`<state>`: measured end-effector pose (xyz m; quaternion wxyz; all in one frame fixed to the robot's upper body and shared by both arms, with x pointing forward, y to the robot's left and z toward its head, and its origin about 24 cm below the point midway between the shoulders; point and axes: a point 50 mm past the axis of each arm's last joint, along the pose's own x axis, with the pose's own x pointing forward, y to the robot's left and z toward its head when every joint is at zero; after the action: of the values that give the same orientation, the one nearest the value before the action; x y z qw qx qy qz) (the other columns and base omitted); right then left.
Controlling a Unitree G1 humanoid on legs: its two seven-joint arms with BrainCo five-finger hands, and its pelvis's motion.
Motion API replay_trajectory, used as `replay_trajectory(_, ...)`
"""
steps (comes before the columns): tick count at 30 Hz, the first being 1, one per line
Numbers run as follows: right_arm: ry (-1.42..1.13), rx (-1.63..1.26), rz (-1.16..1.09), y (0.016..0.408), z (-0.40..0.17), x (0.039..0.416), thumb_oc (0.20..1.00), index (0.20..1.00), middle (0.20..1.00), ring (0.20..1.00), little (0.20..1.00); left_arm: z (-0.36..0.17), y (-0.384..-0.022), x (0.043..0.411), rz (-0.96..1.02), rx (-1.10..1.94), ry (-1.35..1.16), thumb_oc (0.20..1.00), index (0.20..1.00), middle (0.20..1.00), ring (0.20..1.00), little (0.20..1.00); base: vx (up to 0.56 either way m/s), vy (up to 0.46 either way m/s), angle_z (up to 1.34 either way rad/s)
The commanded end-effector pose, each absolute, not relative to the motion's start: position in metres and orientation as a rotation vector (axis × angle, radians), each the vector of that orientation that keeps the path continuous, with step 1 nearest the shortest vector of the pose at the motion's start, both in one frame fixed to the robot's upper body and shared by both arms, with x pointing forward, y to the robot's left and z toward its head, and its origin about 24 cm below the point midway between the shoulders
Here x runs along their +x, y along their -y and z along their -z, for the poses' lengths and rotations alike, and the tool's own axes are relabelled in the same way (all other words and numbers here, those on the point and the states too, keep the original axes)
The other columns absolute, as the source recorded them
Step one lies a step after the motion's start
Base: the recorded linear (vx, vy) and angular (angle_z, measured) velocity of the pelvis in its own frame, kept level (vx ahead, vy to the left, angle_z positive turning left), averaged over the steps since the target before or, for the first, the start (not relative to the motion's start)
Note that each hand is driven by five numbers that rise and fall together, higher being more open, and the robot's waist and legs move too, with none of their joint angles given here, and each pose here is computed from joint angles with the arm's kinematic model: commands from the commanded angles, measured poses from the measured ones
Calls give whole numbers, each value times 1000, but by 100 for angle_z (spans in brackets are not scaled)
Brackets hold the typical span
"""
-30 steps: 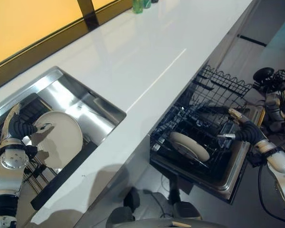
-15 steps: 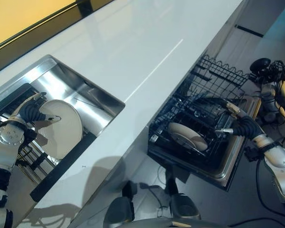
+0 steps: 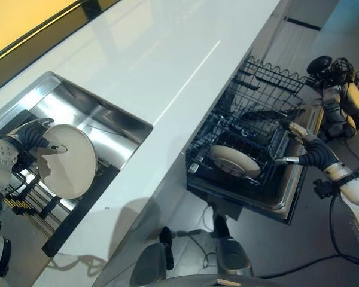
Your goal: Pick up plates and place into dishwasher.
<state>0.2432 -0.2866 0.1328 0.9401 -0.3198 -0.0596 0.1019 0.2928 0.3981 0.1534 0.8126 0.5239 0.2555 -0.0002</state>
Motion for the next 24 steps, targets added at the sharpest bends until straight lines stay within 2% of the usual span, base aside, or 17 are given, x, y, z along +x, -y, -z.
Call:
replay_trajectory(1,314,-691,-264,273,-175,252,1000,1000,1000,1000,1000,-77,-389,267,271,963,-866,1000,1000,1000,1000,1000,7,32,-4)
replay_trajectory(7,305,-693,-274,273,-174,249,1000,1000,1000,1000,1000,-70,-367,264,454,778,-821,1000,1000,1000,1000,1000,2,12,-2)
replay_trajectory(14,295,-670,-267,276,-170,242,1000,1000,1000,1000,1000,-76,-316,255,850,628,-742,1000,1000,1000,1000,1000,-1,-38,5)
replay_trajectory(16,293,-663,-269,275,-168,242,1000,1000,1000,1000,1000,-70,-311,249,895,647,-779,1000,1000,1000,1000,1000,-8,-58,8)
replay_trajectory(19,292,-653,-268,272,-169,244,1000,1000,1000,1000,1000,-66,-312,241,919,701,-821,225,225,225,225,225,-4,-61,2)
replay_trajectory(20,291,-649,-267,271,-170,244,1000,1000,1000,1000,1000,-67,-311,240,922,704,-819,200,200,200,200,200,-5,-52,4)
replay_trajectory(24,282,-637,-261,273,-168,243,1000,1000,1000,1000,1000,-75,-313,236,920,725,-819,200,200,200,200,200,-1,-56,11)
